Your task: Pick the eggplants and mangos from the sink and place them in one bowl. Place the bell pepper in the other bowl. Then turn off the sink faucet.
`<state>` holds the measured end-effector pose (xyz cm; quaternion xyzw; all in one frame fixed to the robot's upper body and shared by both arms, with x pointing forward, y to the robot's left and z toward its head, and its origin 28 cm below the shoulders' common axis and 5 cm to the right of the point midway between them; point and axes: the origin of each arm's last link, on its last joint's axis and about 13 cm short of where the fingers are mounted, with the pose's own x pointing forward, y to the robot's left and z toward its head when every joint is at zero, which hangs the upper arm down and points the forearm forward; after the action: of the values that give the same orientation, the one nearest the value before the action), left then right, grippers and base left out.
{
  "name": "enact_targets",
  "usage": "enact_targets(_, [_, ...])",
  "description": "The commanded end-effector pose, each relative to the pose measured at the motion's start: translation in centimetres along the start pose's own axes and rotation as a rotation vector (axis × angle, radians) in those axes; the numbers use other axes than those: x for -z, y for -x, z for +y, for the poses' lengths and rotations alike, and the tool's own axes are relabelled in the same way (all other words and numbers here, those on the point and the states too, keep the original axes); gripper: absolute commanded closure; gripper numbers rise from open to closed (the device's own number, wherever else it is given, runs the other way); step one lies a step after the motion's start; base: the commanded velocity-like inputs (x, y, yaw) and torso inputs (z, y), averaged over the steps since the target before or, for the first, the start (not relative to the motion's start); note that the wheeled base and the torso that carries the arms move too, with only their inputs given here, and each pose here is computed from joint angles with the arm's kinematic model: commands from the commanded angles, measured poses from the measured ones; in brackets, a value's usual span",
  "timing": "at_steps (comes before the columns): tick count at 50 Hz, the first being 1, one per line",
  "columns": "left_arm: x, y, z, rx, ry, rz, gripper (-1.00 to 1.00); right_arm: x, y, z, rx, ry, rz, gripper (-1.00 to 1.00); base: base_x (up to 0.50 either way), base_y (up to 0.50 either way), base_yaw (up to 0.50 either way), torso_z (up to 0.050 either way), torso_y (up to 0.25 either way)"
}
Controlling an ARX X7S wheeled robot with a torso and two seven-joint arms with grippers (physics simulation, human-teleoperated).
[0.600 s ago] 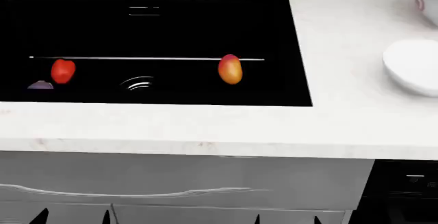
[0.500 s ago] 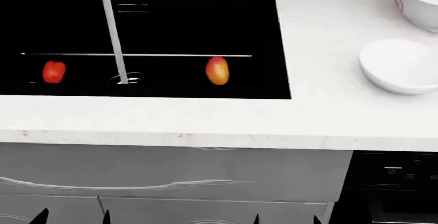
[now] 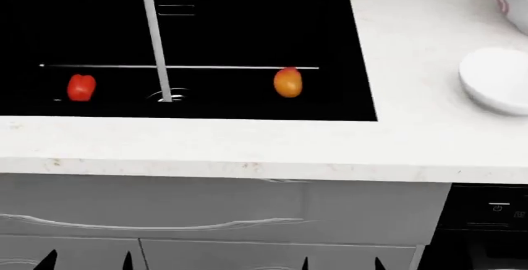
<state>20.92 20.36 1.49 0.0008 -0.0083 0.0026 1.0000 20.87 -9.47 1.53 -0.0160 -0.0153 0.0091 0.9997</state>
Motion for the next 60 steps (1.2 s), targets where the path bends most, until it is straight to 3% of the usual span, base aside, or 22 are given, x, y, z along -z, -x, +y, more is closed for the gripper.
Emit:
enact_targets(1, [-0.06,0.07,0.07,0.002,-0.010,-0.005,-1.00,-0.12,0.05,0.05,-0.001,0.009,-0.011,-1.00,0.07,0.50,0.00,0.000,0.000])
enact_targets(18, [-0.08,0.14,0.37,0.005,-0.012,-0.008,-1.00,-0.11,0.03,0.01,0.019,0.028,-0.006,-1.00,0.10,0.48,0.00,0.000,0.000])
enact_targets(40, [-0.32,0.19,0.41,0.004,-0.013,-0.021,-1.00,-0.05,0.08,-0.11,0.041,0.019,0.005,-1.00,0.00,0.00,0.00,0.000,0.000])
enact_targets(60, [-0.25,0.21,0.56,0.002,-0.011,-0.030,-1.00,0.09,-0.02,0.00,0.037,0.027,0.023,-1.00,0.00,0.00,0.00,0.049,0.000])
